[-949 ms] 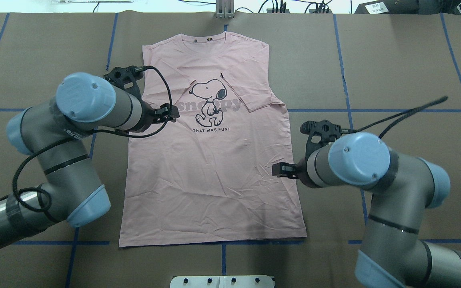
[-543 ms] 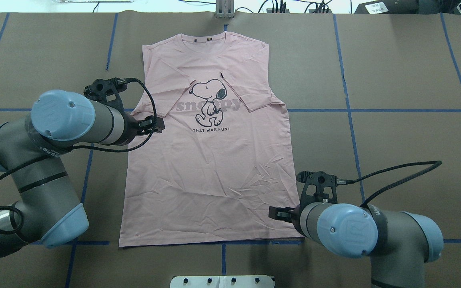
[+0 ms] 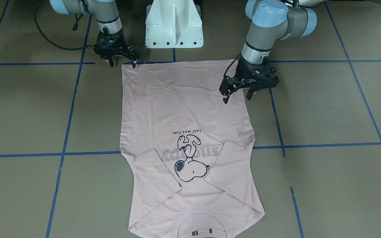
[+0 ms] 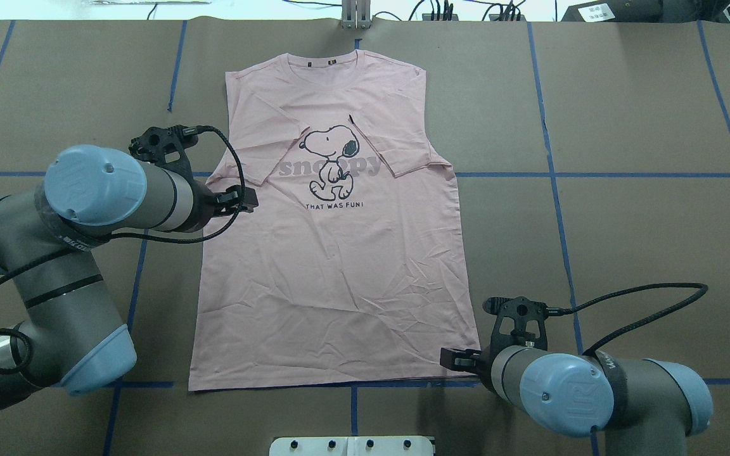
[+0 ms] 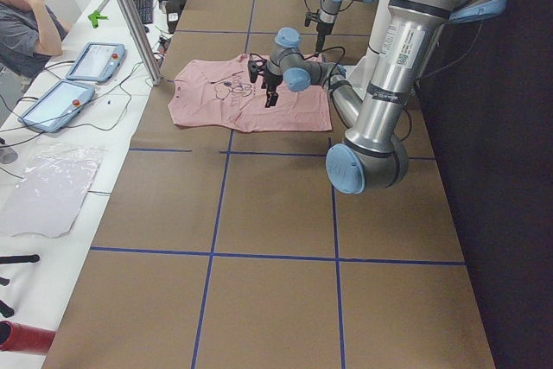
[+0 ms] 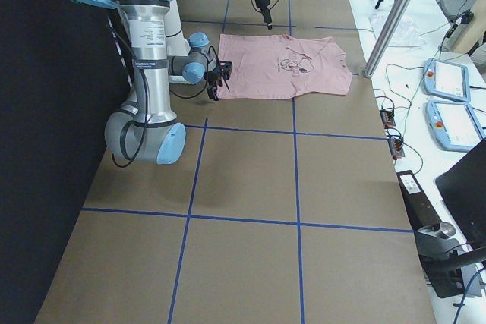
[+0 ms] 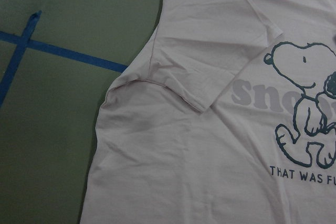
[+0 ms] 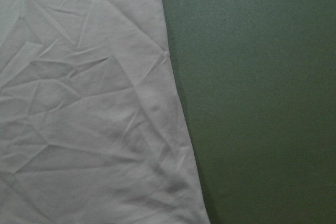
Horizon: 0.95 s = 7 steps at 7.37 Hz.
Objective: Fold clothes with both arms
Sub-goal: 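Move both grippers down to the shirt hem nearest the robot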
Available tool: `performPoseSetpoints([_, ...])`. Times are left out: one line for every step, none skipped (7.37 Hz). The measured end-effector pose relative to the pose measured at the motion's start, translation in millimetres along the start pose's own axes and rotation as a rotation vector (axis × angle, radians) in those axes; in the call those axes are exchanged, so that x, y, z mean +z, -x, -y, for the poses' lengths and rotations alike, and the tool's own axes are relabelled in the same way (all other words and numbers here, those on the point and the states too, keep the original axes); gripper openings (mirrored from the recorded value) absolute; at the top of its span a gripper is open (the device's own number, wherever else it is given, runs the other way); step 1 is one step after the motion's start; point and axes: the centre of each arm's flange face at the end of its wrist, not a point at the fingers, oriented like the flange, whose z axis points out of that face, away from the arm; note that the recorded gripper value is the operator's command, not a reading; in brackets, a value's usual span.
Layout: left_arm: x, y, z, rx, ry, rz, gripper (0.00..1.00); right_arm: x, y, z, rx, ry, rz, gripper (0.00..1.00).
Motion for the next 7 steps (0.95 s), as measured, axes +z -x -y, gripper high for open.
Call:
performPoseSetpoints([-0.1, -0.3, 0.0, 0.0, 0.0, 0.0, 1.0, 2.9, 0.1, -2.1, -0.003, 0.006, -0.005, 0.98])
performPoseSetpoints([-0.3, -0.5, 0.0, 0.001, 0.0, -0.001, 1.0, 6.2, -0.1, -3.8, -0.005, 0.01, -0.011, 0.9])
performPoseSetpoints([-0.2, -0.5, 0.0, 0.001, 0.0, -0.001, 1.0, 8.5, -0.7, -4.5, -0.006, 0.012, -0.017, 0.81])
performPoseSetpoints([-0.2, -0.4, 0.0, 0.001, 0.0, -0.001, 1.0, 9.9, -1.3, -5.1, -0.007, 0.014, -0.02, 0.58])
performPoseSetpoints([-0.2, -0.4, 0.0, 0.002, 0.0, -0.001, 1.0, 10.5, -1.5, -5.5, -0.007, 0.017, -0.022, 0.21])
performPoseSetpoints([-0.2, -0.5, 0.0, 0.002, 0.0, -0.001, 1.0, 9.9, -1.1, -6.1, -0.008, 0.023, -0.021, 0.01])
performPoseSetpoints([0.1, -0.5, 0.0, 0.002, 0.001, 0.0, 1.0, 8.1, -0.4, -6.8, -0.008, 0.033, -0.017, 0.0])
